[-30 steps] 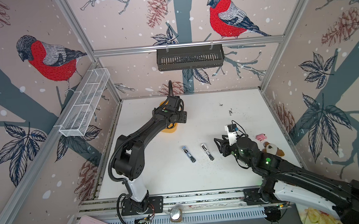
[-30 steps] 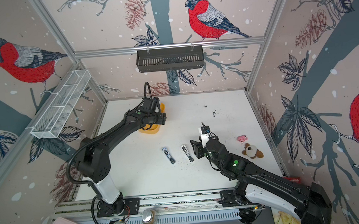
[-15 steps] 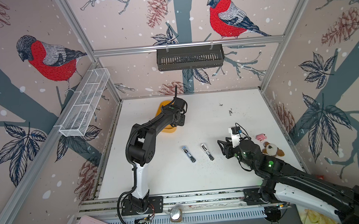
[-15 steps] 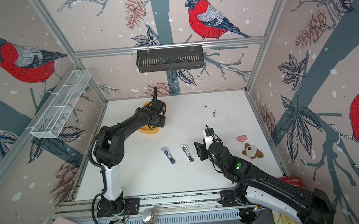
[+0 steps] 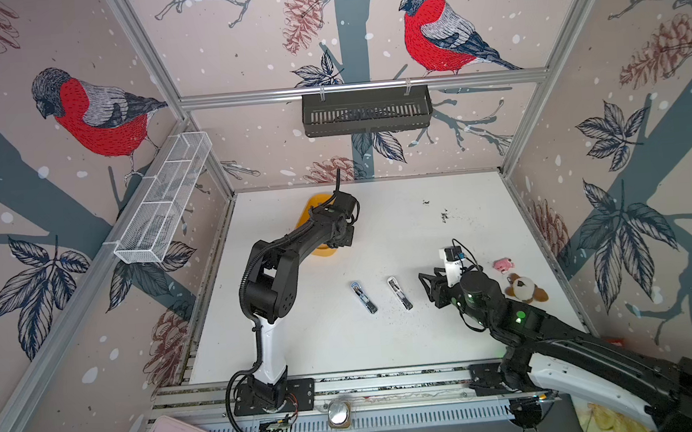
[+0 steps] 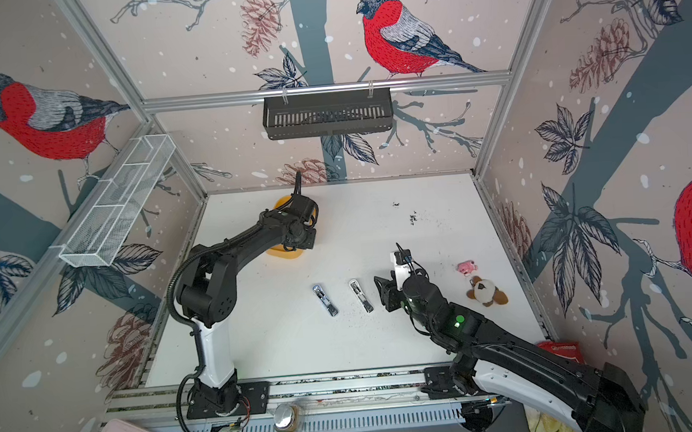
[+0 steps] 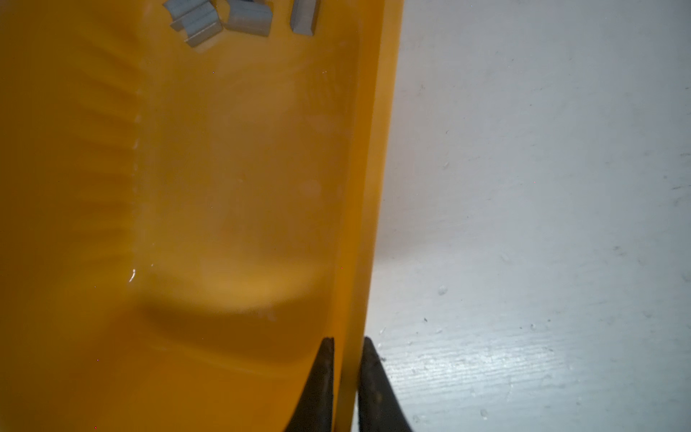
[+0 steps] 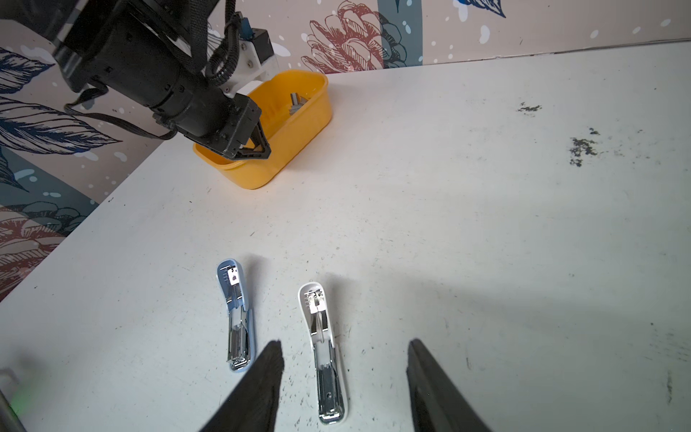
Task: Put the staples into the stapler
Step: 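Move the left gripper over the yellow tray of staples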
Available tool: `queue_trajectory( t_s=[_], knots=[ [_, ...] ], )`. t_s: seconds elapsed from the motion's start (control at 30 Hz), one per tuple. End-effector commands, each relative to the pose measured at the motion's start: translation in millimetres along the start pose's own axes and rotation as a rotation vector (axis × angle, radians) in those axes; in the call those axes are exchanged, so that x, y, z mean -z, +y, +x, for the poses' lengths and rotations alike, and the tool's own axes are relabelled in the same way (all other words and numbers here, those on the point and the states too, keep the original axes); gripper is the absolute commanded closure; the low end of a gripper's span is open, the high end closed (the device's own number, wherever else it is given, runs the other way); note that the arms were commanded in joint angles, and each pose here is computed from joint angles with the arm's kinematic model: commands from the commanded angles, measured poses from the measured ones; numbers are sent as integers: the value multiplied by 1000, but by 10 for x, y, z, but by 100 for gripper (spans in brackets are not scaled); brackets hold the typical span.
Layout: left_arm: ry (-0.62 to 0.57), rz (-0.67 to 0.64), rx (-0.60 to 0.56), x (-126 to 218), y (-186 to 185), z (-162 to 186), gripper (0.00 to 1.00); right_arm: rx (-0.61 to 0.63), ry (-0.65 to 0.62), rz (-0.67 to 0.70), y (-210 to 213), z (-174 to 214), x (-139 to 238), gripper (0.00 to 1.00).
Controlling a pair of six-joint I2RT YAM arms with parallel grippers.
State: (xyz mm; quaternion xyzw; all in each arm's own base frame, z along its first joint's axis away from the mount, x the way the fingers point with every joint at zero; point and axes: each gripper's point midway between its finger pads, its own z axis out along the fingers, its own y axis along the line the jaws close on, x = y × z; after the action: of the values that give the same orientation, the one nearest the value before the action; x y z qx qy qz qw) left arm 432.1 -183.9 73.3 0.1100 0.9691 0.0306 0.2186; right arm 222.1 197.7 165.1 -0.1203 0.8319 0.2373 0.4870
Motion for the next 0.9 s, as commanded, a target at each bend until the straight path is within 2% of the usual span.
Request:
queue_trajectory(
  t_s=[0.0,0.27,0.47,0.87],
  knots=[
    [24,-29,25,99,108,153,86,-21,-14,-26,48,-21,-23,46],
    [33,-38,96,432,217,733,87,-17,7,-41,72,49,-82,46],
    [40,-37,99,635,90,1181,87,-12,16,-56,105,63,-112,46],
    [133,-13,108,776,5,1902,88,-17,29,-74,146,72,-138,46]
  ],
)
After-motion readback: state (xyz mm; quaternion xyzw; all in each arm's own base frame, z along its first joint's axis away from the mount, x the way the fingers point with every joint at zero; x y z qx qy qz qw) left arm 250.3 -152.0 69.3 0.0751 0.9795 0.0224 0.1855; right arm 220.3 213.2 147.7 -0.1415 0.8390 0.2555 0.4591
